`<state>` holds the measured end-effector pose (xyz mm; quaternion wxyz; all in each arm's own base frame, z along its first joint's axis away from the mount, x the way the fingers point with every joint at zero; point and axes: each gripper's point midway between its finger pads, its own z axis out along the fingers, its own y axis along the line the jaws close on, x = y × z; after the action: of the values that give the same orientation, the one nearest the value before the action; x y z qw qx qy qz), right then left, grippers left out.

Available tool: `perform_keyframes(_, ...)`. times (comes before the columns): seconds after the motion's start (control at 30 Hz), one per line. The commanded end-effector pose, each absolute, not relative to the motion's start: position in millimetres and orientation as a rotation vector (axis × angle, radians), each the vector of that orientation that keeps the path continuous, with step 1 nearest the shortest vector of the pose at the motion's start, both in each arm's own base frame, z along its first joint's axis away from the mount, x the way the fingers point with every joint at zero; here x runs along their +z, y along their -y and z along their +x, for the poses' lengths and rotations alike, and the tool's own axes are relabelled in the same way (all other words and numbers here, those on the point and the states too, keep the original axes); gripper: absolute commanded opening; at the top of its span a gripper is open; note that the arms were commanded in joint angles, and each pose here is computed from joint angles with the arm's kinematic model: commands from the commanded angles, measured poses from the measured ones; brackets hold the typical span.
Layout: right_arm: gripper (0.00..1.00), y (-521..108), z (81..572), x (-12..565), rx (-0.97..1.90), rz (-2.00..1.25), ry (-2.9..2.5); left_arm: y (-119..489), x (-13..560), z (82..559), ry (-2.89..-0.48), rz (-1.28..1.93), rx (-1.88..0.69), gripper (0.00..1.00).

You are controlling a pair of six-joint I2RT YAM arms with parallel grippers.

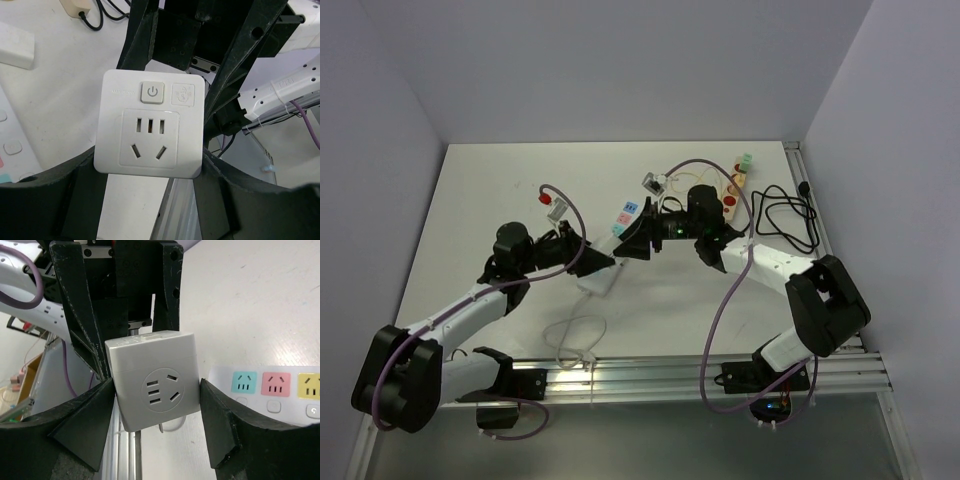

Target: Insert the plug

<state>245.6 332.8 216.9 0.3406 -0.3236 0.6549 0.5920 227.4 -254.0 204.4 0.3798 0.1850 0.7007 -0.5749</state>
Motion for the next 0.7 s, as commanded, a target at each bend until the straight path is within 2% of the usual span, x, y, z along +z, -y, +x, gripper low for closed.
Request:
perform_keyframes(0.0, 0.73, -346, 206, 228, 1.622, -1.072, -1.614, 261, 247, 211, -1.543, 0.658, -1.504, 0.27)
perform_keyframes(0.23, 0.89, -340, 197, 235, 1.589, -1.146, -1.595, 261, 250, 203, -1.495, 0.741, -1.483, 0.26)
perform_keyframes(0.4, 0.89, -339, 193, 240, 1.636, -1.210, -1.593, 260, 243, 201, -1.505, 0.775, -1.466, 0.26)
perform_keyframes(0.5, 0.81, -338, 190, 240, 1.654, -1.230, -1.590, 261, 243, 206, -1.509, 0.777, -1.444, 0.28)
perform_keyframes(0.53, 0.72, -338, 189, 242, 1.658, -1.231, -1.578, 261, 243, 207, -1.511, 0.778, -1.442, 0.28)
perform_keyframes(0.67, 0.50, -335, 179, 243, 1.696, -1.259, -1.561, 262, 236, 216, -1.554, 0.754, -1.418, 0.32)
